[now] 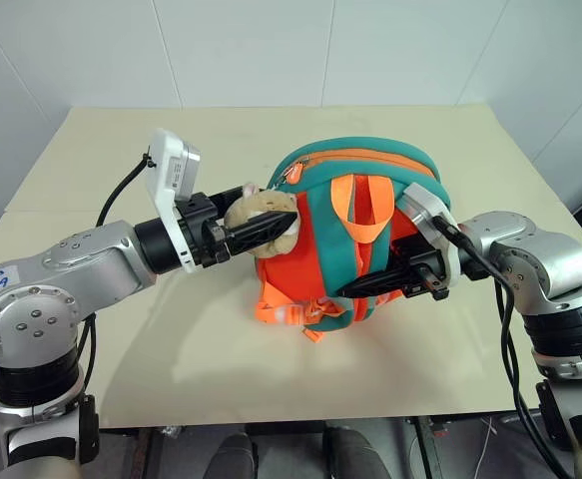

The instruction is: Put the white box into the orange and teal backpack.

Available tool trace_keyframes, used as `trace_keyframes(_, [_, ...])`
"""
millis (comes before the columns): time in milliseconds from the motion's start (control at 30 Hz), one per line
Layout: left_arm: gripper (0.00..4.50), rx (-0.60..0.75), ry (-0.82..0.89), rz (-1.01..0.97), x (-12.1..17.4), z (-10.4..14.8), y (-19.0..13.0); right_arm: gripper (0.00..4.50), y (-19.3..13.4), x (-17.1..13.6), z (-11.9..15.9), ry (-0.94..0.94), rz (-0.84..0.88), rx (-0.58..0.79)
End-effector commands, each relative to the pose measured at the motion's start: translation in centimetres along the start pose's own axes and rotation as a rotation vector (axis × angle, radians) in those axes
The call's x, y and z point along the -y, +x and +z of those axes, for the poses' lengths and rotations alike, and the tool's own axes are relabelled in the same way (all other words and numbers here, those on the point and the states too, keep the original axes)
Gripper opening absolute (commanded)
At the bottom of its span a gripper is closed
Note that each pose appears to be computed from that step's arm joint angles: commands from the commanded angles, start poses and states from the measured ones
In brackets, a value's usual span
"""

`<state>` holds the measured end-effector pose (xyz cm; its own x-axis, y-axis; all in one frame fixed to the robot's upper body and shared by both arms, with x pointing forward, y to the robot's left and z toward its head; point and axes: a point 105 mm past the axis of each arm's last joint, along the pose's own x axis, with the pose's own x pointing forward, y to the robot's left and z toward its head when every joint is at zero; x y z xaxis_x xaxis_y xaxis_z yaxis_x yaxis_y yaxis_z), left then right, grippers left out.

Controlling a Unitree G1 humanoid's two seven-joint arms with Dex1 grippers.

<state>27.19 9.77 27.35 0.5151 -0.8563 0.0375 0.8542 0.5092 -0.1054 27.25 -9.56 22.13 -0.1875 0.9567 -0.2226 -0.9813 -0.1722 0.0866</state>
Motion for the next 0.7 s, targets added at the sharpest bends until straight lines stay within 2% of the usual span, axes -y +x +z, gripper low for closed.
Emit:
trace_keyframes(33, [2.39, 0.012, 0.025, -0.003, 0.3, 1.1, -0.4, 0.59, -0.2, -0.2, 0.9, -0.04, 0.003, 0.005])
trace_keyframes(200, [1.17, 0.025, 0.039, -0.008, 0.8, 2.4, -0.9, 0.59, -0.3, -0.2, 0.9, -0.041, 0.002, 0.003])
trace_keyframes(300, [0.79, 0.028, 0.051, -0.013, 1.1, 3.0, -1.3, 0.59, -0.3, -0.2, 0.8, -0.041, 0.003, 0.001])
trace_keyframes(400, [0.71, 0.041, 0.077, 0.044, 0.4, 3.7, -2.2, 0.59, -0.4, -0.2, 0.7, -0.041, 0.003, -0.001])
trace_keyframes(533, [0.71, -0.007, 0.101, 0.106, -0.6, 3.2, -3.7, 0.59, -0.5, -0.2, 0.7, -0.04, 0.002, -0.002])
trace_keyframes(700, [0.71, 0.0, 0.1, 0.162, -1.7, 3.5, -5.0, 0.59, -0.6, -0.2, 0.7, -0.039, 0.001, -0.004])
